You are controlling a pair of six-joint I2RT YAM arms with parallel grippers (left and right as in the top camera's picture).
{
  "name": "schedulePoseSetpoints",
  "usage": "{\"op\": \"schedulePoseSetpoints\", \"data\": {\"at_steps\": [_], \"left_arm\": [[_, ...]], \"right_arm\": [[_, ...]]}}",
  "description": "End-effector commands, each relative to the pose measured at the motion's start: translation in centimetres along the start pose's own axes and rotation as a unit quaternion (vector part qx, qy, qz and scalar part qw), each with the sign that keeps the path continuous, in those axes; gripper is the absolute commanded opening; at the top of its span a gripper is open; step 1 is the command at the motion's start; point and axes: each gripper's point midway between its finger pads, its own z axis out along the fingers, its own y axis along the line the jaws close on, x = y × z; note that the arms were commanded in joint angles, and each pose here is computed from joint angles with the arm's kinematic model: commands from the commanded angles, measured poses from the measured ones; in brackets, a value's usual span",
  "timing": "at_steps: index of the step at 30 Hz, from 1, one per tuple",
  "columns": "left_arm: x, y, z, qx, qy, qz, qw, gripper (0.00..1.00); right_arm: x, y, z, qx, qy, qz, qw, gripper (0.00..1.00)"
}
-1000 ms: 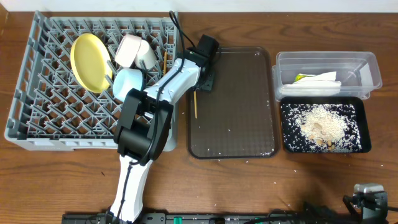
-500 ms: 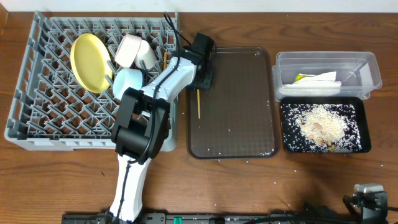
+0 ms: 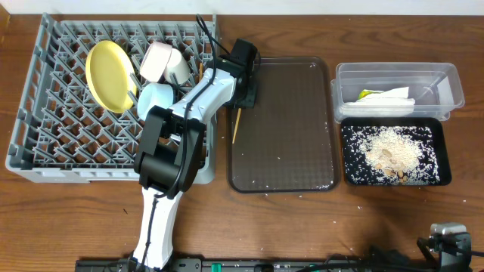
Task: Sort waste into correct bins and load items into the dishwasher
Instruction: 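Grasp the second wooden chopstick with the left gripper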
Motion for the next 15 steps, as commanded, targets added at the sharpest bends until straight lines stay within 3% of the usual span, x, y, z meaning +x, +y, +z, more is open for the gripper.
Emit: {"op": "schedulePoseSetpoints", "data": {"at_steps": [1, 8, 15], "left_arm": [[2.0, 0.4, 2.1, -0.001, 0.035, 0.001, 0.999, 0.08], [0.2, -0.2, 0.2, 0.005, 0.008, 0.002, 1.0, 0.07], [-3.5, -1.1, -6.4, 0.023, -0.074, 0.005, 0.997, 0.08]], "right_arm": [[0.0, -0.2, 0.0, 0.007, -0.002, 0.009, 1.0, 0.99], [0.0, -0.2, 0.0, 0.008, -0.002, 0.009, 1.0, 0.99], [0.0, -0.2, 0.0, 0.007, -0.002, 0.009, 1.0, 0.99]]}}
